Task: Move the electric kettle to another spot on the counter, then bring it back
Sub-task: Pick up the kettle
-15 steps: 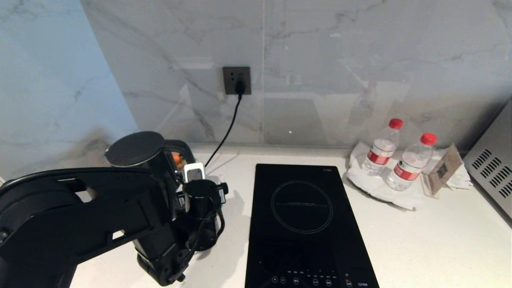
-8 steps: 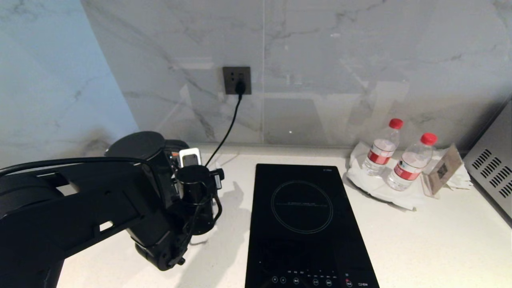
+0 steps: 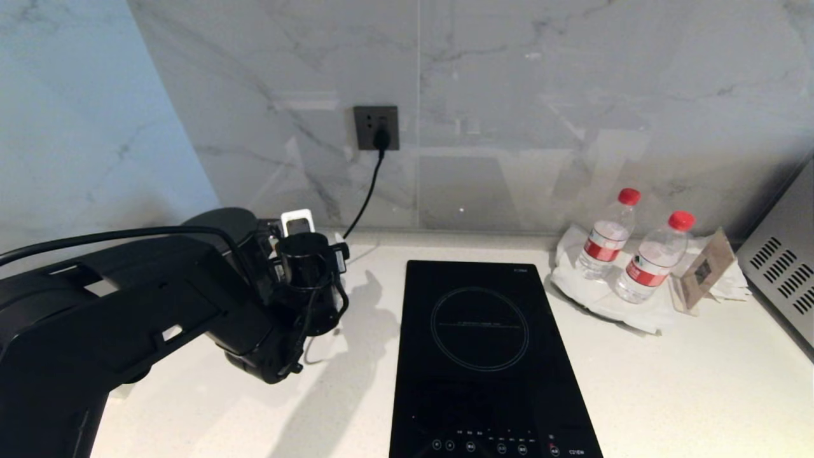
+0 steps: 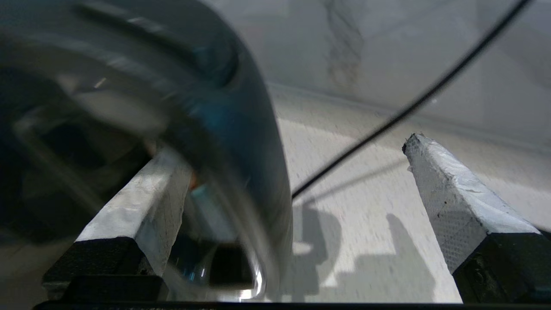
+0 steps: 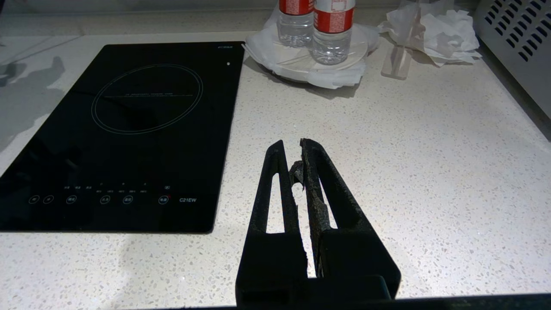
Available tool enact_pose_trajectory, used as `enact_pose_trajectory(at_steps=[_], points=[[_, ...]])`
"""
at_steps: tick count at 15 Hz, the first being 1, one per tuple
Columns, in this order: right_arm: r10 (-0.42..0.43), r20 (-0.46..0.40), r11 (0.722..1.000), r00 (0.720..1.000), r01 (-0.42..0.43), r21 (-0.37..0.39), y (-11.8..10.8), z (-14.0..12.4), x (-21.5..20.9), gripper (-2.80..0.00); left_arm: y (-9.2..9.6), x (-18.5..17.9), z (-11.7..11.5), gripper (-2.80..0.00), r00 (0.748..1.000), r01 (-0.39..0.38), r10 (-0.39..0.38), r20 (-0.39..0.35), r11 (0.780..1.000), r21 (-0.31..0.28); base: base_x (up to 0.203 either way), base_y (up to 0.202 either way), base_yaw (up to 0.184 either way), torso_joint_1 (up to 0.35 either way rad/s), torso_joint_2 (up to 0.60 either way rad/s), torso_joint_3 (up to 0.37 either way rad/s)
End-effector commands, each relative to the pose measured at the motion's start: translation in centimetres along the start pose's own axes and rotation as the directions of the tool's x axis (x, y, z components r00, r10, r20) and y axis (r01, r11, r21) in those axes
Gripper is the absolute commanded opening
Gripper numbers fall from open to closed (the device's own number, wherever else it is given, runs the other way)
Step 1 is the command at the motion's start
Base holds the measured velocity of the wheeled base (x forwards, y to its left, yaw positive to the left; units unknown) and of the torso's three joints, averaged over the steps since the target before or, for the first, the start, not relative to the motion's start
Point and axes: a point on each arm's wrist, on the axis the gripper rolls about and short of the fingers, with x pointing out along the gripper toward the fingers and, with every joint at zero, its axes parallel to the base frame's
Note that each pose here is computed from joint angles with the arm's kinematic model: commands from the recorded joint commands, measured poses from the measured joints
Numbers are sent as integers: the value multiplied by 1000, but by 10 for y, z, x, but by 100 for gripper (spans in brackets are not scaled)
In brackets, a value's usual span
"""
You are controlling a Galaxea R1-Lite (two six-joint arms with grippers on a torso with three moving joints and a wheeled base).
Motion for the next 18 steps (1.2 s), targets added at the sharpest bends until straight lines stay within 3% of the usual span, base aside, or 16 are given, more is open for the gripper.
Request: enact_pose_trajectory(at_steps=[1, 5, 10, 18], points=[[0, -1, 1000, 1000, 0, 0, 0, 0, 0, -280, 1, 10, 1, 0, 1000, -21, 21, 12, 1000, -12, 0, 0, 0, 0, 0, 0], [0, -1, 1000, 1000, 0, 0, 0, 0, 0, -280, 4, 12, 6, 0, 999, -25, 26, 22, 999, -20, 0, 0, 0, 0, 0, 0], [0, -1, 1000, 1000, 0, 0, 0, 0, 0, -280, 7, -1, -6, 0, 1000, -10, 10, -19, 1000, 11, 0, 0, 0, 0, 0, 0], [0, -1, 1000, 1000, 0, 0, 0, 0, 0, -280, 4, -20, -16, 0, 999, 24, -24, -44, 1000, 9, 0, 0, 0, 0, 0, 0]])
